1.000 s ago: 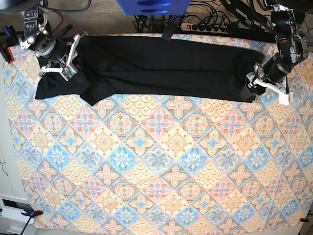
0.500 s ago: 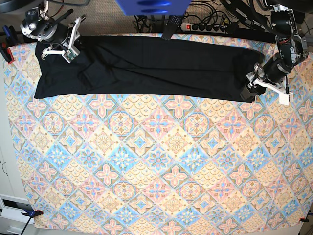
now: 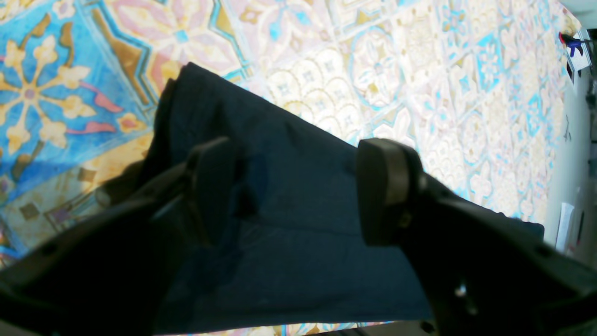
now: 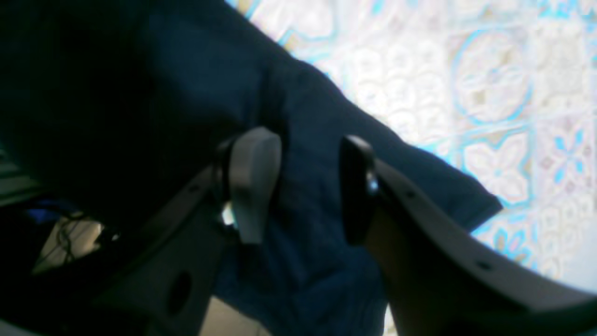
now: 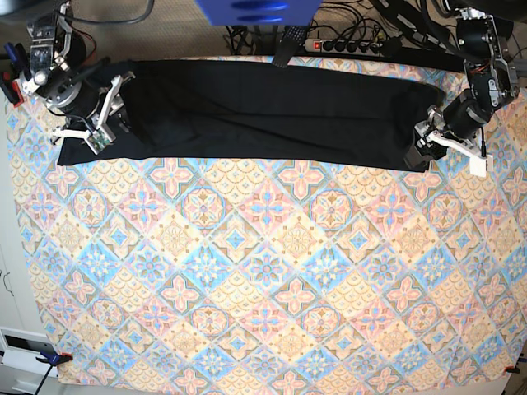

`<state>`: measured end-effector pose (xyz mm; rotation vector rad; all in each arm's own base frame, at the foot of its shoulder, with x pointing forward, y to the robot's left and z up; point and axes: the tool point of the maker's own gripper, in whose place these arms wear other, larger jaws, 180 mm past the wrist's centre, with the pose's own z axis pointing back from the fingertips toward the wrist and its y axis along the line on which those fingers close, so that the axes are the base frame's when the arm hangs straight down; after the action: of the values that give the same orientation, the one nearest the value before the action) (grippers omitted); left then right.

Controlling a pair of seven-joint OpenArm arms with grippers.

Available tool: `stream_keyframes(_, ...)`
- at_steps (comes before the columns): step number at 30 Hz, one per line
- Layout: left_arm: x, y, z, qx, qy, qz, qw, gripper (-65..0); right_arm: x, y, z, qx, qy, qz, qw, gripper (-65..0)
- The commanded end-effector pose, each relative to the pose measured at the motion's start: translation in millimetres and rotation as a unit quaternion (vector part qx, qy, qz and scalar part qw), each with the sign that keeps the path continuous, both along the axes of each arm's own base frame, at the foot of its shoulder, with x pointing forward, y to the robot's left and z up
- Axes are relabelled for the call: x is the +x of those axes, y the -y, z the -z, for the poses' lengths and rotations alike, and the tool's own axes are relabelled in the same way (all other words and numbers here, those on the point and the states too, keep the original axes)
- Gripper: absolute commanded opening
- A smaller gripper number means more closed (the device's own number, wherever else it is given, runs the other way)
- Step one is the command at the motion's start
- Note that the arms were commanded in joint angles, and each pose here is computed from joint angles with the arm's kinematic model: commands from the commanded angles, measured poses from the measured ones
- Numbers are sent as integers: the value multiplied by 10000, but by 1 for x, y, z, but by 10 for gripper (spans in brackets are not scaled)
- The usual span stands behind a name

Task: Fold the T-shirt properly
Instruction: 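Adjust the right gripper's hold on the strip end, smoothing the fold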

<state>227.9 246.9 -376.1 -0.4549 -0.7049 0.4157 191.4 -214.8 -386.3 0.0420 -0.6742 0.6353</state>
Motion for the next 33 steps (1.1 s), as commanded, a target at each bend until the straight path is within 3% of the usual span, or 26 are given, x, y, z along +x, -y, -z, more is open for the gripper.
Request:
stream_keyframes(1, 5, -4, -9, 65, 149, 19, 9999, -247, 10, 0, -10, 24, 196, -51, 9998, -403)
stream_keyframes(5, 4, -4, -9, 72, 141, 22, 9999, -247, 2, 11, -4, -267, -131, 49, 9995, -402)
stream_keyframes(12, 4, -4, -9, 65, 141, 19, 9999, -247, -46, 7, 15, -257, -720, -31, 9971, -403)
stream_keyframes(16, 5, -4, -9, 65, 157, 19, 9999, -247, -59, 2, 11, -279, -777, -121, 9965, -419)
stream_keyframes(22, 7, -4, -10, 68, 185, 11, 9998, -247, -61, 1, 11, -276, -798, -138, 9963, -566)
stream_keyframes(33, 7, -4, -10, 61, 185, 8, 9998, -247, -60, 4, 11, -314, -800, -101, 9962, -568)
